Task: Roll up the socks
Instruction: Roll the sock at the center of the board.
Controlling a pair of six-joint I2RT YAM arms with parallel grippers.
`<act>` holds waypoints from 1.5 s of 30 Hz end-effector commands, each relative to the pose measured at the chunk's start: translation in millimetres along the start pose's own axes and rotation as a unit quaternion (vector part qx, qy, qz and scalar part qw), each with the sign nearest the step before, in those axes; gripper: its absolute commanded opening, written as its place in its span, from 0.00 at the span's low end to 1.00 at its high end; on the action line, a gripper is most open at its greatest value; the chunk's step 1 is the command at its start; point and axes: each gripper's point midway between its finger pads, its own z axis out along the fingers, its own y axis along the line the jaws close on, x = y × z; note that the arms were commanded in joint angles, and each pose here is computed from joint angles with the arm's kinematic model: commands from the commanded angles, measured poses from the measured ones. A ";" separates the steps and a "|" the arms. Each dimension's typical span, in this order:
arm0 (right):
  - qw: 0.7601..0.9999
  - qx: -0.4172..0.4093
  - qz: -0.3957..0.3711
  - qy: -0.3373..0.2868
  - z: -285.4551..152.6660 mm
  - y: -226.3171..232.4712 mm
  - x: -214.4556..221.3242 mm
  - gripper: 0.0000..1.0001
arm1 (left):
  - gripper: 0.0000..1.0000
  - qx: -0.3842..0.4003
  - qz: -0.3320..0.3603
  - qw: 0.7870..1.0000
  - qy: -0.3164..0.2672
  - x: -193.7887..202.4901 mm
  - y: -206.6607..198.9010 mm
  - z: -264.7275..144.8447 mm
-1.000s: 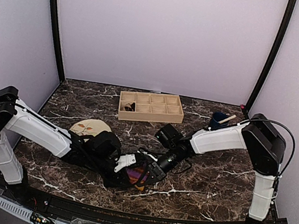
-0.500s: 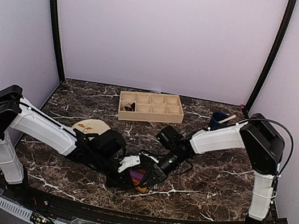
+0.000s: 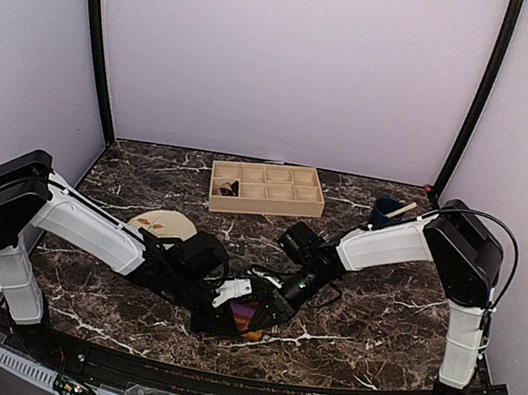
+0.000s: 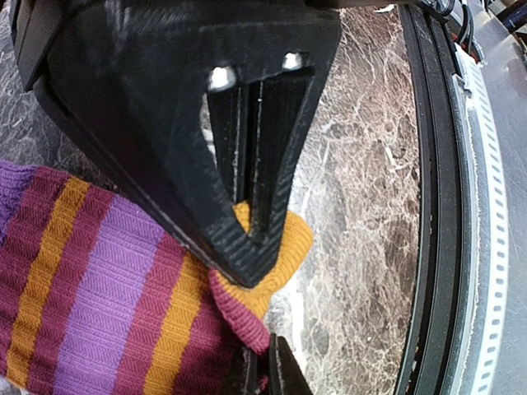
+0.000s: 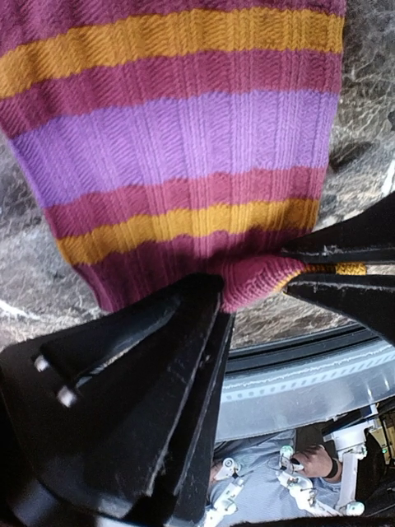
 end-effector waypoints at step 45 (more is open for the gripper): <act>0.979 0.195 -0.005 -0.062 -31.2 -75.4 -34.6 0.32 | 0.00 0.019 -0.290 0.957 0.004 41.0 48.5 -12.7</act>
